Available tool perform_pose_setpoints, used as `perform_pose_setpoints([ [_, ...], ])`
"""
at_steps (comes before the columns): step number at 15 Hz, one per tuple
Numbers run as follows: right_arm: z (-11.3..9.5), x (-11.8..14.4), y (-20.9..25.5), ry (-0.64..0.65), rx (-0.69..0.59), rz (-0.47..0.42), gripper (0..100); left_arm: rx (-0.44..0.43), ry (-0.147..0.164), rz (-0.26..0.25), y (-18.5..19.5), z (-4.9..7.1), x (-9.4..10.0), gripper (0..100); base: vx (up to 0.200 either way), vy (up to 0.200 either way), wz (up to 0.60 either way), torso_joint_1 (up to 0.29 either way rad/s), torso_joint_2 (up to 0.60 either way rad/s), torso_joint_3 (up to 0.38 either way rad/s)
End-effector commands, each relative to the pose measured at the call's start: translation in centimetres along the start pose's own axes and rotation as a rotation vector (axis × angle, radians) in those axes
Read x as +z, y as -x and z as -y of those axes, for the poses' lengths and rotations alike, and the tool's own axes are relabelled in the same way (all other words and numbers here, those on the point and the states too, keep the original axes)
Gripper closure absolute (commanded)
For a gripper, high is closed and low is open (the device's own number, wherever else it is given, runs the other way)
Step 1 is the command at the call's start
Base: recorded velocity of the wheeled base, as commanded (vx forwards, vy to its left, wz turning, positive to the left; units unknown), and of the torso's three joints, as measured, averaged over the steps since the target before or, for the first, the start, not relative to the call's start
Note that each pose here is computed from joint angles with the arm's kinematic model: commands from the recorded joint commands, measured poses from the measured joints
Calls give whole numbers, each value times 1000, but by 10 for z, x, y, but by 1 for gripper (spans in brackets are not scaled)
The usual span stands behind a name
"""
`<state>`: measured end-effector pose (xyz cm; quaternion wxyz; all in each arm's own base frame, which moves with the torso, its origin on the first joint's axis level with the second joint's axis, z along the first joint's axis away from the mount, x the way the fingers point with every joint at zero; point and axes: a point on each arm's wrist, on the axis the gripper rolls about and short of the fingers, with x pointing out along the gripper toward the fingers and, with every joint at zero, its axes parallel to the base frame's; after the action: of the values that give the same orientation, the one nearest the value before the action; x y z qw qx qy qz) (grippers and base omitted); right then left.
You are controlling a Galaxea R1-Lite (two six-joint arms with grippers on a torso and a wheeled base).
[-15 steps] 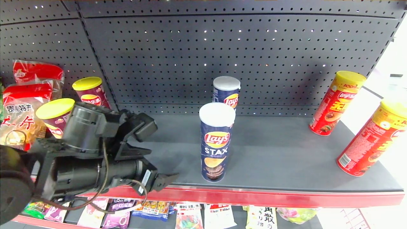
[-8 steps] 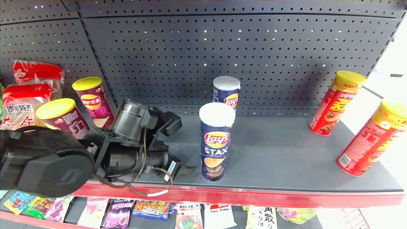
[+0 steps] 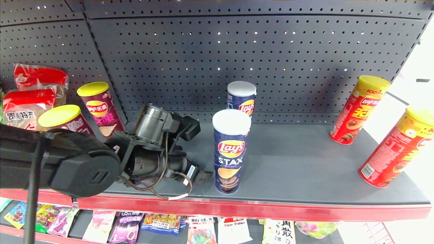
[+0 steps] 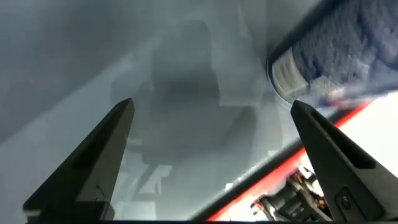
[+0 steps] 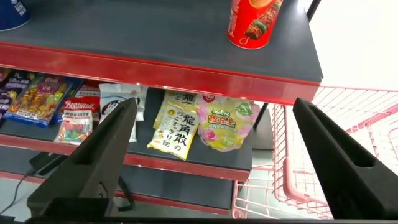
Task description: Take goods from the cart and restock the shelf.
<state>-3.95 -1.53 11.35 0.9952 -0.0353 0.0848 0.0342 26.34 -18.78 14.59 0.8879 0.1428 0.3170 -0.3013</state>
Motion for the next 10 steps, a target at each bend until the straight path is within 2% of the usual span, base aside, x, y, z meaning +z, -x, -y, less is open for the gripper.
perform_pose_setpoints([
  [1, 0, 0, -1, 2, 0, -7, 0, 7, 0, -2, -6, -1, 3, 0, 0, 0, 0, 0, 0, 0],
  [4, 0, 1, 0, 1, 0, -4, 0, 13, -1, -11, -10, -1, 1, 0, 0, 0, 0, 0, 0, 0],
  [10, 0, 0, -1, 2, 0, -8, 0, 23, -2, 19, -21, -2, 15, 0, 0, 0, 0, 0, 0, 0],
])
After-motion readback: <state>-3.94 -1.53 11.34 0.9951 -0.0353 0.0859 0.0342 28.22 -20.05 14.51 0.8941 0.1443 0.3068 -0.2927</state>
